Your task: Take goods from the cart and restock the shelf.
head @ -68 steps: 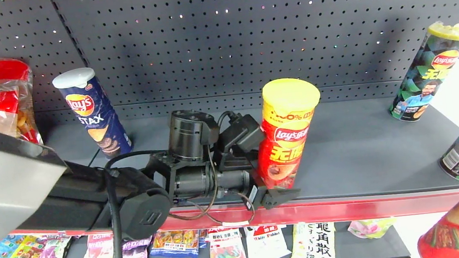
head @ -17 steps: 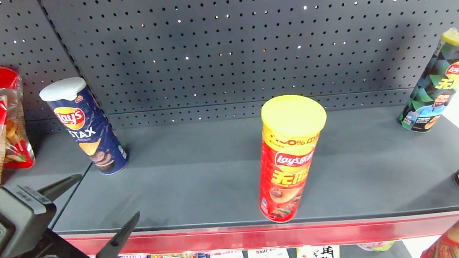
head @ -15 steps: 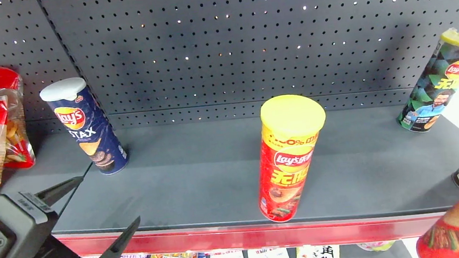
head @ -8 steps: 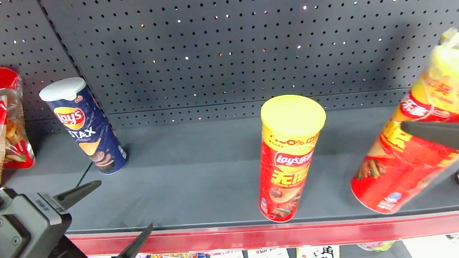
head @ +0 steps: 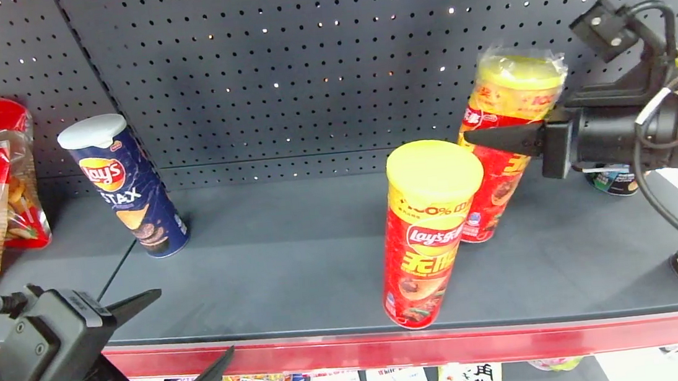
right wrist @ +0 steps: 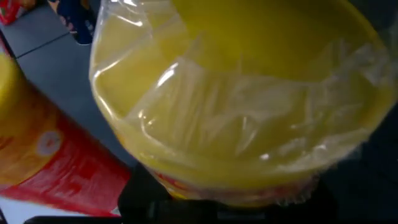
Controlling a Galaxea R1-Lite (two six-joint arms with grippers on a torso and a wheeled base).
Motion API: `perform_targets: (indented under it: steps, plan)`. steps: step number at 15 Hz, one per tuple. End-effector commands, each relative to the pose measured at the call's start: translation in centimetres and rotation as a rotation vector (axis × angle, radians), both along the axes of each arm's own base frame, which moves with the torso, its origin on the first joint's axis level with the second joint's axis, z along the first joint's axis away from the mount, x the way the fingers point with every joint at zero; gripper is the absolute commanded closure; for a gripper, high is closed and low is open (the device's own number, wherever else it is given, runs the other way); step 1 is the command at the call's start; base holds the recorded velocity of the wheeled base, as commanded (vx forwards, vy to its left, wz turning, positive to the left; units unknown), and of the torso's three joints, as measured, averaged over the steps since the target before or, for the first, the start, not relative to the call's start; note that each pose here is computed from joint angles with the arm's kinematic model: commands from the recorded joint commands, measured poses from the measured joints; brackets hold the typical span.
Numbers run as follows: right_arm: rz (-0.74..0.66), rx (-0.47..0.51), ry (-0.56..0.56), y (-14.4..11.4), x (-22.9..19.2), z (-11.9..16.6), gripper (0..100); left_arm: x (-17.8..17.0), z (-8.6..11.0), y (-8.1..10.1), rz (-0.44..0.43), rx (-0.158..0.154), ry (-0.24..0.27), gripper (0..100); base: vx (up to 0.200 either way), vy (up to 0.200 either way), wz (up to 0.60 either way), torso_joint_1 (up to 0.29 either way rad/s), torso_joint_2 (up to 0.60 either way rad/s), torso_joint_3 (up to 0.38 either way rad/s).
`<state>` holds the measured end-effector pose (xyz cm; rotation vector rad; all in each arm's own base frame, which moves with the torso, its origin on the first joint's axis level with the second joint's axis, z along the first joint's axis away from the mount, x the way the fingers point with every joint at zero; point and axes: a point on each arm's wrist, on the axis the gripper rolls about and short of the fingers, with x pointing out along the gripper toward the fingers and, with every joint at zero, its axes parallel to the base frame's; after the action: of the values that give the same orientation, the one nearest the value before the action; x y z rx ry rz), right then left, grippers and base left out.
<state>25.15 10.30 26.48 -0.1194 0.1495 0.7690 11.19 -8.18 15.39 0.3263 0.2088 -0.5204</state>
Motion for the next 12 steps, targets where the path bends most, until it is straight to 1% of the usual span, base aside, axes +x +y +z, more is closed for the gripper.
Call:
perform_targets:
  steps: [1,4,9,12]
  plan:
    - [0.004,-0.023,0.052,1.0,2.7,-1.7,100,0.2,0.1,-0.1,0.002,-0.002,-0.003,0,0.000,0.000,0.00,0.000,0.00,0.000]
    - [0.000,-0.030,0.052,1.5,3.8,-1.9,100,0.1,0.0,0.0,0.003,0.003,-0.002,0,0.000,0.000,0.00,0.000,0.00,0.000]
    - [0.020,-0.025,0.015,2.8,5.8,-1.2,100,0.0,0.0,0.0,0.007,0.004,-0.002,0,0.000,0.000,0.00,0.000,0.00,0.000]
    - [0.026,-0.028,0.025,3.2,6.1,-1.6,100,0.2,-0.1,-0.1,0.009,0.008,0.002,0,0.000,0.000,0.00,0.000,0.00,0.000]
